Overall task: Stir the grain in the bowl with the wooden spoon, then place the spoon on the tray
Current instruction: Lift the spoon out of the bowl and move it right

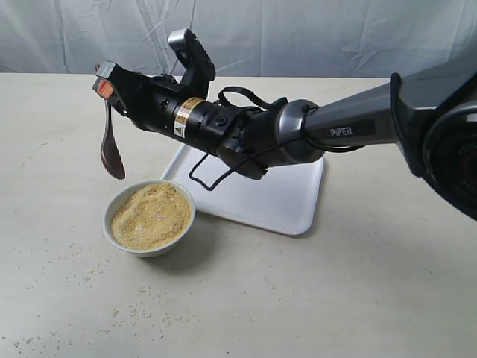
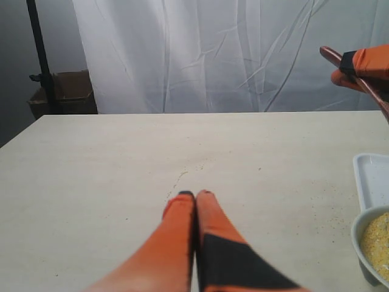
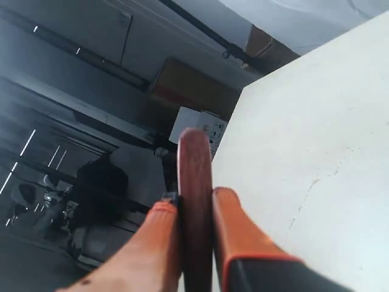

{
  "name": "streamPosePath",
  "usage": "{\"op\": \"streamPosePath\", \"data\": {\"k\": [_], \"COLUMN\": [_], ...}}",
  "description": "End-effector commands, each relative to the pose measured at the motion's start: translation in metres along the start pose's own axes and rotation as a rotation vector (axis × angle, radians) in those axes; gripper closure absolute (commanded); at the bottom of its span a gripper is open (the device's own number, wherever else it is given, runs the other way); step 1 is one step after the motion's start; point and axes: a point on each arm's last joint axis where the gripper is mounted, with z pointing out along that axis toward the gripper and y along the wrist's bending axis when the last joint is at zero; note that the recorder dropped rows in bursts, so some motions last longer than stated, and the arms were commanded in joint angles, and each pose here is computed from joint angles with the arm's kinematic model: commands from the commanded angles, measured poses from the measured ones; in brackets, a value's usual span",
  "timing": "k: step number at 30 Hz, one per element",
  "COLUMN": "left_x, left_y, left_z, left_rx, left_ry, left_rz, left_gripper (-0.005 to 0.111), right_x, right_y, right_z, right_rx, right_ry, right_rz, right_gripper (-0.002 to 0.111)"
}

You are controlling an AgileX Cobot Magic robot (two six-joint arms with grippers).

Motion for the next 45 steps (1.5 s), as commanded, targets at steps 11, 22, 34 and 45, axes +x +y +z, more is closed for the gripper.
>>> {"op": "streamPosePath", "data": {"k": [11, 22, 34, 45], "left_x": [0.001, 0.001, 0.001, 0.001], "left_y": [0.000, 0.000, 0.000, 0.000], "left_z": [0.000, 0.000, 0.000, 0.000], "left_rx": [-0.001, -0.001, -0.001, -0.001], "left_ry": [-0.007, -0.007, -0.007, -0.004], "left_rz": [0.000, 0.000, 0.000, 0.000], "left_gripper": [0.106, 0.106, 0.106, 0.106], "right_x": [-0.082, -0.101, -0.119, -0.186], "right_y": [0.021, 0.003, 0.075, 0.037], "right_z": [-0.045, -0.061, -0.060, -0.054], "right_rx": [0.223, 0.323, -0.226, 0.453], "right_ry": [0.145, 0.362, 0.541, -0.003], "right_rz": [-0.406, -0.910, -0.565, -0.915], "right_gripper": [0.109, 0.109, 0.109, 0.109]}}
